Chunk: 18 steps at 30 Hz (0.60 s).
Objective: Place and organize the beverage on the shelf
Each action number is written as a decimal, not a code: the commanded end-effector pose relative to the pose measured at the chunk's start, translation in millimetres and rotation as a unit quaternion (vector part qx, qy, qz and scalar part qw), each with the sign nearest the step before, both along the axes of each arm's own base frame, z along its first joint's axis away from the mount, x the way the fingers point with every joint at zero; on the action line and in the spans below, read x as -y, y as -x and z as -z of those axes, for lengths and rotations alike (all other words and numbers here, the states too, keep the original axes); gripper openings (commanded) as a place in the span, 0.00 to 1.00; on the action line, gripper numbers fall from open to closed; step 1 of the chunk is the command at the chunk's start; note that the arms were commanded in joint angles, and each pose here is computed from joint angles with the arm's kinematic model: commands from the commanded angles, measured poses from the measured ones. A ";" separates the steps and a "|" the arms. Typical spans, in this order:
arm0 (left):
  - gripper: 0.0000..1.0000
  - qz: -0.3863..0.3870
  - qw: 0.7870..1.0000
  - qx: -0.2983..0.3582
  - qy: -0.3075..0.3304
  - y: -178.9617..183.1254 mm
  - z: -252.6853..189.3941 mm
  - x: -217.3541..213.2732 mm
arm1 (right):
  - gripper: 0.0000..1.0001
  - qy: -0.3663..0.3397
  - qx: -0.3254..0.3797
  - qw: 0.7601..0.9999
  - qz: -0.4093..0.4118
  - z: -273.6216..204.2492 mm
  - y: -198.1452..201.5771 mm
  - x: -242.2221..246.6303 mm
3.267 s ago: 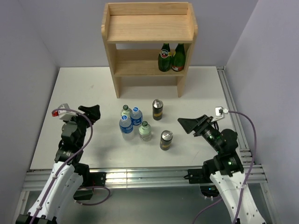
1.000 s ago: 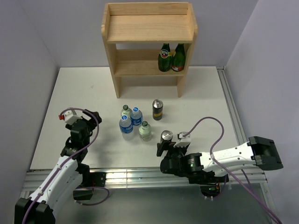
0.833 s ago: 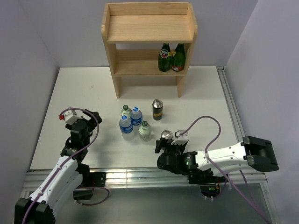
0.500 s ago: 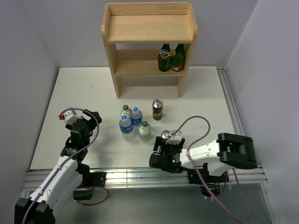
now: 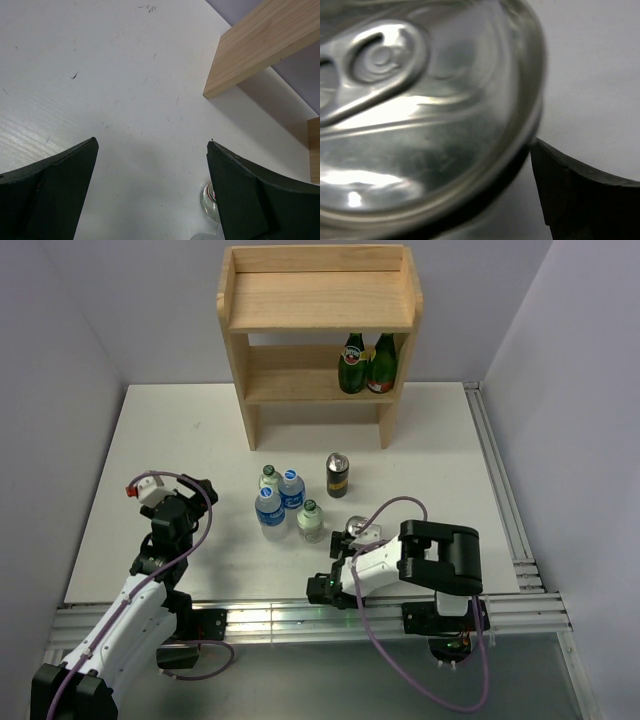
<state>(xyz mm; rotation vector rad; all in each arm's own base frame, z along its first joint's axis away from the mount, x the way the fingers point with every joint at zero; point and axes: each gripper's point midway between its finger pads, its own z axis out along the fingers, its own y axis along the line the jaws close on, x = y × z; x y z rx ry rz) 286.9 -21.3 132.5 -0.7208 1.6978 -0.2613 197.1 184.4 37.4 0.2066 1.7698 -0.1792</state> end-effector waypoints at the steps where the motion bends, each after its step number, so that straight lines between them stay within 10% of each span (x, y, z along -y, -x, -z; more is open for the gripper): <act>1: 0.98 -0.007 1.000 0.023 0.004 -2.6 -12.4 -1.4 | 0.83 -0.002 0.026 1.000 -0.007 -10.7 -9.5 5.7; 3: 0.98 -0.006 1.000 0.024 0.005 -2.7 -12.8 -1.0 | 0.73 -0.066 0.027 0.997 -0.014 -12.1 -15.3 -12.6; 4: 0.98 -0.006 1.000 0.023 0.005 -2.6 -12.0 -1.1 | 0.30 -0.072 0.006 0.997 -0.024 -6.2 -15.0 -16.2; 7: 0.98 -0.008 1.000 0.021 0.003 -2.3 -10.9 -1.7 | 0.01 -0.077 -0.029 0.996 -0.042 3.0 -22.7 -12.9; 18: 0.97 -0.007 1.000 0.019 0.002 -2.8 -10.7 -1.6 | 0.00 -0.106 0.012 0.994 -0.036 -112.8 -36.4 -23.1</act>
